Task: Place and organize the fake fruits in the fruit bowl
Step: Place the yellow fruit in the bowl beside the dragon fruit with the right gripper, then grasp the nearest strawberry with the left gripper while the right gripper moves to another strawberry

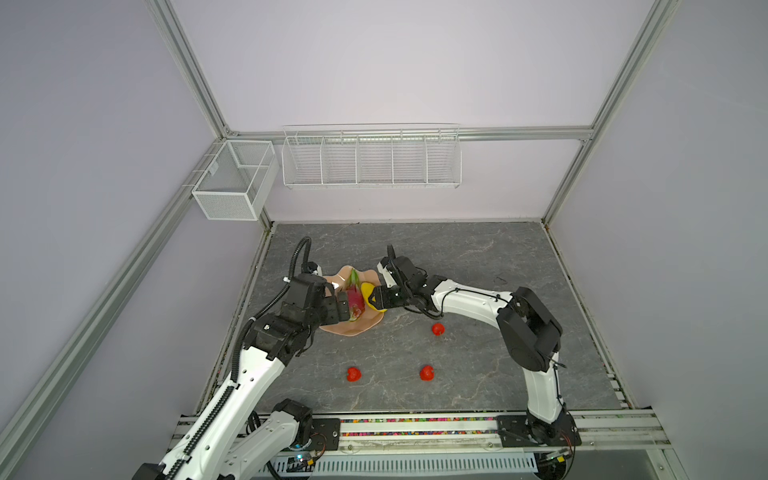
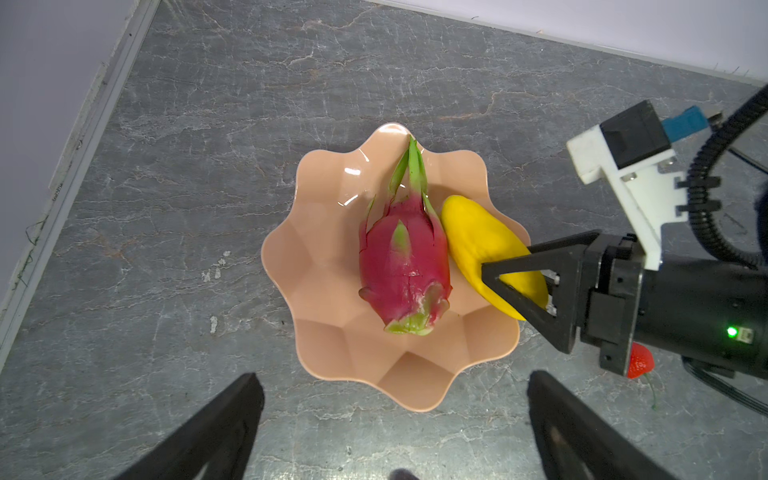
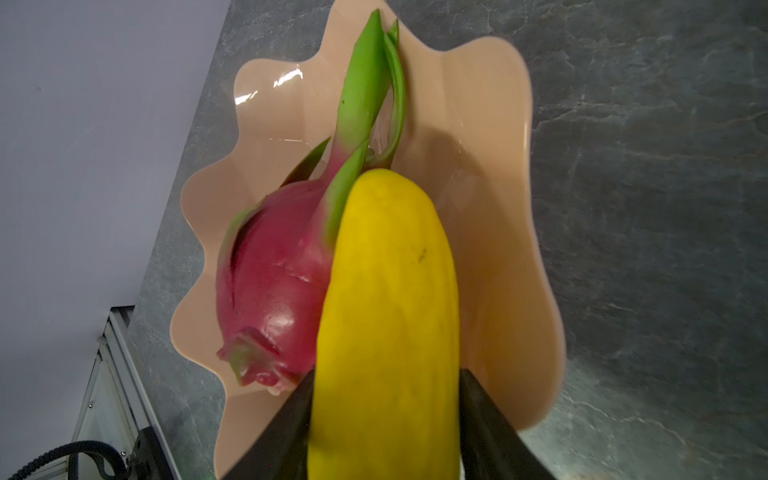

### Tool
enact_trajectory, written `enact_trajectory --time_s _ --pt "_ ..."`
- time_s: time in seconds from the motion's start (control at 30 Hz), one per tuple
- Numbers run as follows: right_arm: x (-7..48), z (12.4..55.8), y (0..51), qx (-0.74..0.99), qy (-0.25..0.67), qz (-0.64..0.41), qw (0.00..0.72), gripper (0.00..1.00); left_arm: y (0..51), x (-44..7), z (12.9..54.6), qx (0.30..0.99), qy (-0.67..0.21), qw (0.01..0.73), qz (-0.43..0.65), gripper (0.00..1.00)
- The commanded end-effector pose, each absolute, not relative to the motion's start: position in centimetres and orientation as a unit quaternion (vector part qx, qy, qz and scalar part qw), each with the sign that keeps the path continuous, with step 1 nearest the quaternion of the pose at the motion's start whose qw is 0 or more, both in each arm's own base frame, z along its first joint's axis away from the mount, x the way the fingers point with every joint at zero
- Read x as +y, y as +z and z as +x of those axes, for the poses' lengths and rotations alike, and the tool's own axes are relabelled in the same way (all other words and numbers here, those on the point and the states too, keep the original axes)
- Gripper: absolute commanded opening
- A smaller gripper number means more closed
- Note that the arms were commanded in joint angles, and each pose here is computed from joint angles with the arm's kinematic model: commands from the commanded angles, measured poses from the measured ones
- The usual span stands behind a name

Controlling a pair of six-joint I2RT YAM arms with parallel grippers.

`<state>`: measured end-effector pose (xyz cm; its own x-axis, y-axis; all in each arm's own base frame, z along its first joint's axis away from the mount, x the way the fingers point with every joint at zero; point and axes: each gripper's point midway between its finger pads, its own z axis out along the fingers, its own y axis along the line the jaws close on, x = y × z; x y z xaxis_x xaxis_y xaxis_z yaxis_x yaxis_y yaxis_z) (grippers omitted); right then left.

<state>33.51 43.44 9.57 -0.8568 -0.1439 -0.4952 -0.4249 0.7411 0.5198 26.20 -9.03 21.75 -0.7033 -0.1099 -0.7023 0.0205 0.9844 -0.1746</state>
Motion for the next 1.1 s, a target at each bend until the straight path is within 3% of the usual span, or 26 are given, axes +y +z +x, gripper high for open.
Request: enact_trajectory --time_s 0.0,0.23,0.4,0.5,0.63,0.83,1.07 --pt "43.8 34.2 9.5 0.909 0.321 -0.152 0.219 0.54 21.2 -8.8 25.9 0.921 -0.079 0.382 -0.022 0.99" --pt "44.2 34.4 9.3 0.909 0.322 -0.153 0.216 0.57 21.1 -8.5 25.7 0.921 -0.073 0.382 -0.021 0.99" --pt "44.1 34.5 10.2 0.906 0.317 -0.163 0.229 0.68 21.1 -8.6 25.7 0.921 -0.076 0.381 -0.021 0.99" --pt "43.8 34.8 11.4 0.901 0.314 -0.169 0.246 0.7 20.9 -8.9 25.5 0.925 -0.083 0.372 -0.018 0.99" --pt "43.0 34.9 14.2 0.893 0.305 -0.18 0.277 0.7 19.4 -9.2 23.7 0.948 -0.087 0.304 -0.023 0.99" --pt "40.7 33.9 20.9 0.861 0.313 -0.197 0.348 0.74 15.7 -10.2 20.3 0.972 -0.114 0.199 -0.052 0.91" --pt "36.5 27.6 22.8 0.847 0.335 -0.229 0.344 0.78 11.6 -12.6 16.8 0.977 -0.139 0.13 -0.092 0.89"
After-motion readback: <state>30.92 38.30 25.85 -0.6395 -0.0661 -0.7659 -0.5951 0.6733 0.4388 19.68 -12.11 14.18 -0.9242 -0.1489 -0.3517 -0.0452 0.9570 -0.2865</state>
